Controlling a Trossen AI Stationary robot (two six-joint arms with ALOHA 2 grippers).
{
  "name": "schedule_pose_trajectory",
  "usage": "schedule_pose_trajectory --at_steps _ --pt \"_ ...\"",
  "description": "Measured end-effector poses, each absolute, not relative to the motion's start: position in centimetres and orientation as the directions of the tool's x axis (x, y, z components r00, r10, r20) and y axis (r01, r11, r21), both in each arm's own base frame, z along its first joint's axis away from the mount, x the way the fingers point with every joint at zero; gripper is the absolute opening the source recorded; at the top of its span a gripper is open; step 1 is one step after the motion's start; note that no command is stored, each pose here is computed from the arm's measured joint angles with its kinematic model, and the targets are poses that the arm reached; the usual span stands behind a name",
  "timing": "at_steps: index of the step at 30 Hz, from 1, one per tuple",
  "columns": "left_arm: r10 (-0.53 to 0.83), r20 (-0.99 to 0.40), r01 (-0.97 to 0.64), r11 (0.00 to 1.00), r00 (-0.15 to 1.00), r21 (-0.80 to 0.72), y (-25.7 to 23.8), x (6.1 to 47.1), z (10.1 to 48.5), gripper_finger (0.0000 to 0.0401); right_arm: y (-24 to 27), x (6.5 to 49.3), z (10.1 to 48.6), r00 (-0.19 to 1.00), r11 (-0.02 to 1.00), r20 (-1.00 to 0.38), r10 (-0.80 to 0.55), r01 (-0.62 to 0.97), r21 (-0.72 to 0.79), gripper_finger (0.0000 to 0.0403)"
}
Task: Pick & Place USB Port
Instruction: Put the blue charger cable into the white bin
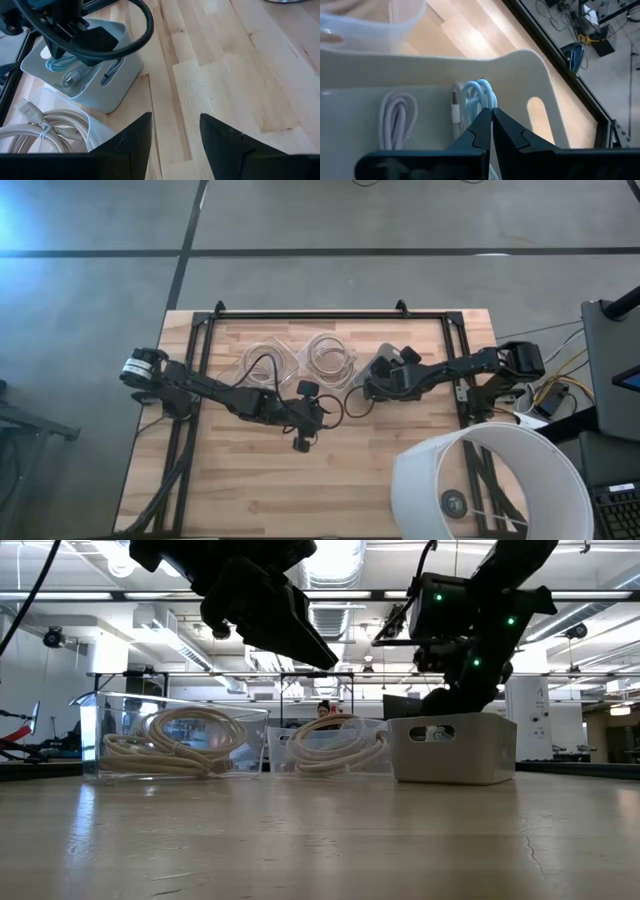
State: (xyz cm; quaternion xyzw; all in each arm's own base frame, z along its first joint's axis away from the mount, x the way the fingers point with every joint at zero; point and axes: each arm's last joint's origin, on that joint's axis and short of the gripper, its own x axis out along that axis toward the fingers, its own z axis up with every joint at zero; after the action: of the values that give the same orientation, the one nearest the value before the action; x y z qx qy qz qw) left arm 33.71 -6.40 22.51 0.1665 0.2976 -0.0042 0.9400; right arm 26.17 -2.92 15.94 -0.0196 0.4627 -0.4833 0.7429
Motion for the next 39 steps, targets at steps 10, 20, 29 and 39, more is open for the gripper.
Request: schedule_pose_trajectory --at_steps 10,20,29,39 --pt "0.082 -0.564 0.099 0.954 0.822 0.284 -6.4 33.7 22.5 0.0170 -2.9 26.8 16.6 0.129 0.566 -0.691 -0.711 0.689 -0.453 0.0011" --pt "0.078 -0.529 0.101 0.948 0.845 0.301 -6.5 33.9 22.7 0.0170 -3.0 27.5 17.5 0.155 0.573 -0.684 -0.713 0.691 -0.441 0.0011" --pt "0.052 -0.286 0.026 0.965 0.957 0.261 -6.7 34.9 25.3 0.0170 -3.2 27.5 17.5 0.147 0.549 -0.685 -0.714 0.725 -0.416 0.0011" --pt "0.058 -0.308 0.027 0.964 0.950 0.265 -6.6 34.9 25.1 0.0170 -3.2 27.4 17.5 0.140 0.540 -0.686 -0.714 0.733 -0.412 0.0011"
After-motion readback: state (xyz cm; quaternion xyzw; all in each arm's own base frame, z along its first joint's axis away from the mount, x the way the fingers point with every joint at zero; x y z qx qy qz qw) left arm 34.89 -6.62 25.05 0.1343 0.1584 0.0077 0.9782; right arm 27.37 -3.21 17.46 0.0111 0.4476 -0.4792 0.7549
